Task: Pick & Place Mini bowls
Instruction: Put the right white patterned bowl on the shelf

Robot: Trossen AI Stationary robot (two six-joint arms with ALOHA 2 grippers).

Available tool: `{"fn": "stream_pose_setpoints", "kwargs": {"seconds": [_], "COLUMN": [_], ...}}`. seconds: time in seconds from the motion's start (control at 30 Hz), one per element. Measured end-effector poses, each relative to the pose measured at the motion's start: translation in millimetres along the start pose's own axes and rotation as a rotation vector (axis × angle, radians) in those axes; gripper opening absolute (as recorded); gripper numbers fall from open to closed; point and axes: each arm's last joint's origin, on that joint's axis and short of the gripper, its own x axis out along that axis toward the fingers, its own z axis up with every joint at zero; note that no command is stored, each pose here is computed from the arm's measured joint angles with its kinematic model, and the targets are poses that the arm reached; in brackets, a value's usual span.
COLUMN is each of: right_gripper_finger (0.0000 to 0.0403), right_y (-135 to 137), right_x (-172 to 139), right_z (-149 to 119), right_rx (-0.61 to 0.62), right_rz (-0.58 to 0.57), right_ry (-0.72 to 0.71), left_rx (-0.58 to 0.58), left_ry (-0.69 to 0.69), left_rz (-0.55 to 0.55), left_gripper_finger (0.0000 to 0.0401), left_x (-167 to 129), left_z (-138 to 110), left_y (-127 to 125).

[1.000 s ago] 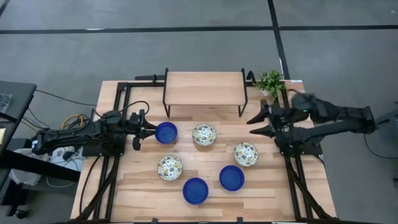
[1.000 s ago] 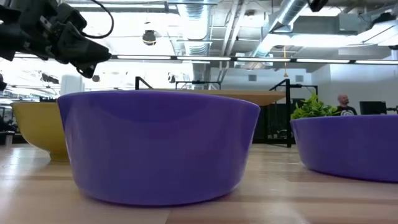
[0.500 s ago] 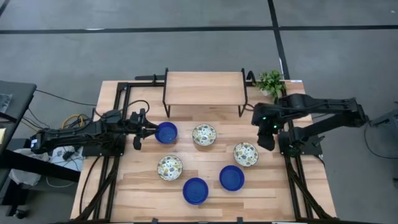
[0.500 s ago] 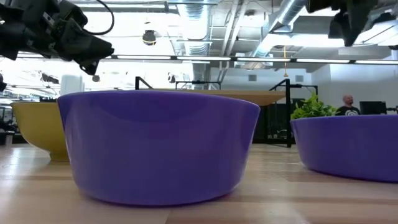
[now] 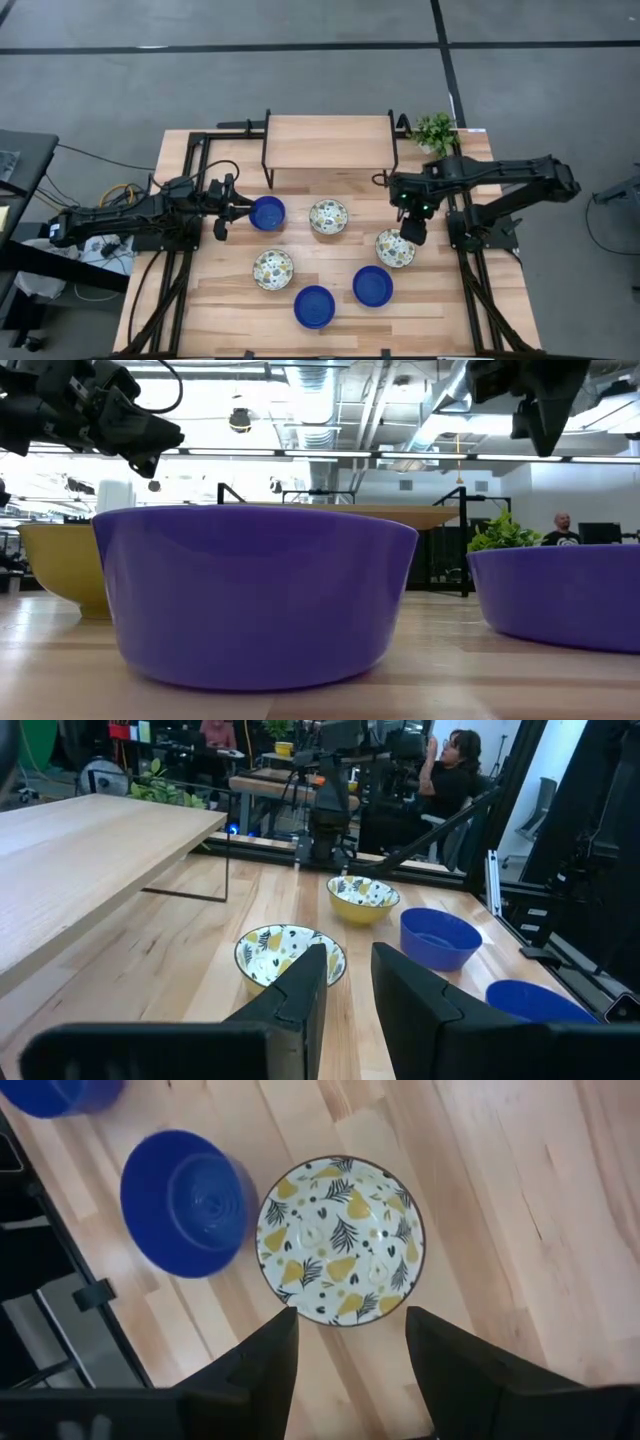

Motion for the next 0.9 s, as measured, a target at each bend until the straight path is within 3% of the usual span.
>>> {"fn": "stream_pose_setpoints", "kwargs": {"seconds": [0.47,0.67,0.9], "right_gripper_finger": [0.0173,0.0162,0.0147], "right_y": [3,29,61], "right_x": [35,50,67], "right_z": [22,15,-10], "right_rx": [0.025,-0.116,-0.317], "right_rz": [-0.026,-0.003,-0.152], "right_ry": [0.158,0.198,0.160], "left_rx": [0.002,0.003,0.003], "left_ry": [-0.008,-0.014,-0.014], "left_rz": [-0.001,-0.001,-0.001], "left_gripper_finger": [0.0082,0.0082,0.0082], "left_x": [0,0,0], "left_z": [1,1,1], "left_y": [0,0,0]}}
